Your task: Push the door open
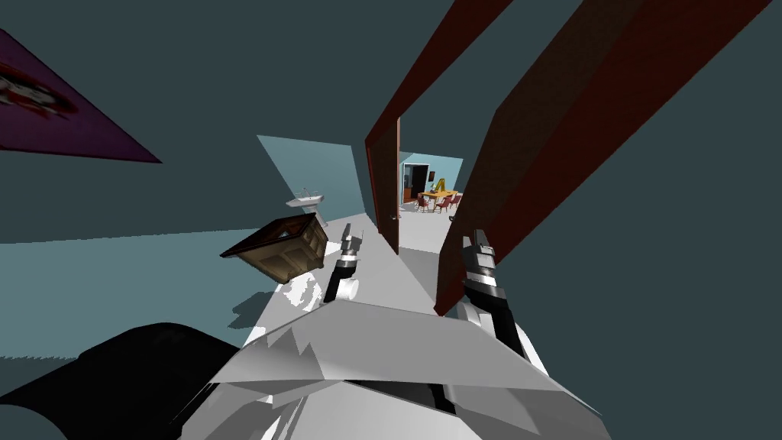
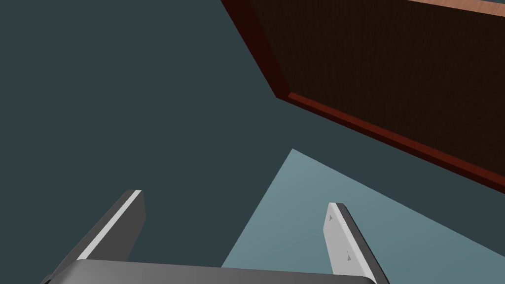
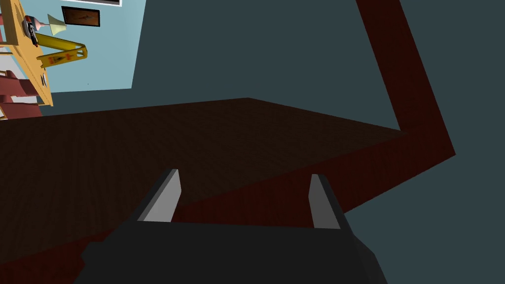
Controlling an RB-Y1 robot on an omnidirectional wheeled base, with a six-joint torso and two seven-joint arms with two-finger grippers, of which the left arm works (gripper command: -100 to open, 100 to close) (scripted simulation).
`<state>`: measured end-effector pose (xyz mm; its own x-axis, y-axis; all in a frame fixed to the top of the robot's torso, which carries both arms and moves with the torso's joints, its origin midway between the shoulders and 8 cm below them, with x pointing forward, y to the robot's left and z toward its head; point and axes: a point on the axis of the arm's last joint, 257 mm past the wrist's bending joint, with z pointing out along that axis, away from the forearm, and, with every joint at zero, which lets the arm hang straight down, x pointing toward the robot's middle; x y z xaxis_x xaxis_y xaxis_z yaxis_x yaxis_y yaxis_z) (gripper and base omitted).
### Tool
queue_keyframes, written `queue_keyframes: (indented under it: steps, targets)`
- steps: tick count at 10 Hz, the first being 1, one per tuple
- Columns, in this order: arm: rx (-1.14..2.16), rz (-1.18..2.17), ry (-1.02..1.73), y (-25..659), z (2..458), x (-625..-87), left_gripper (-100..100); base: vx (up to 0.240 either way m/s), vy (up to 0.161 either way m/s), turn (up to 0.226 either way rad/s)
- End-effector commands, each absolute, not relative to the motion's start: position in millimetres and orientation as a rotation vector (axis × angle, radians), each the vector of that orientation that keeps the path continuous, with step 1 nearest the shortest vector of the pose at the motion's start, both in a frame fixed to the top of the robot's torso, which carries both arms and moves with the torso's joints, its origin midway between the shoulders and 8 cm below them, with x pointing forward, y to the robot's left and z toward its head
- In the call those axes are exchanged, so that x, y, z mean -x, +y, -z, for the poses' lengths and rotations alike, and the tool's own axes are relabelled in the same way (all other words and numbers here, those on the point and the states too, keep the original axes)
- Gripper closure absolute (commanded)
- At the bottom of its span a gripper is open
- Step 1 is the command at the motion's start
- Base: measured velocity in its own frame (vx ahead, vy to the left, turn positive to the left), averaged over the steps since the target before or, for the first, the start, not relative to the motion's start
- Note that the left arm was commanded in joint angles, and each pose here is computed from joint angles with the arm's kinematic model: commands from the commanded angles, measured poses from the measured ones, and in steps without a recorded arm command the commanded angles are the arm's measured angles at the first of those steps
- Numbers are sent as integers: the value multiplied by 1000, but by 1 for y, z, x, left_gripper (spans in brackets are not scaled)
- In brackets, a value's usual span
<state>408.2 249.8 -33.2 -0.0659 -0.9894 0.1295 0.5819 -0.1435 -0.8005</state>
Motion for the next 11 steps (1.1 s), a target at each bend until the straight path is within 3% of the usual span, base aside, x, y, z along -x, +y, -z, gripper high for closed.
queue_keyframes:
  steps: [1,11]
  targets:
    - [825,1566,697,243,43,-415,-100,133,70,-89]
    - [862,1582,804,220,99,-444,-100,87,63,-68]
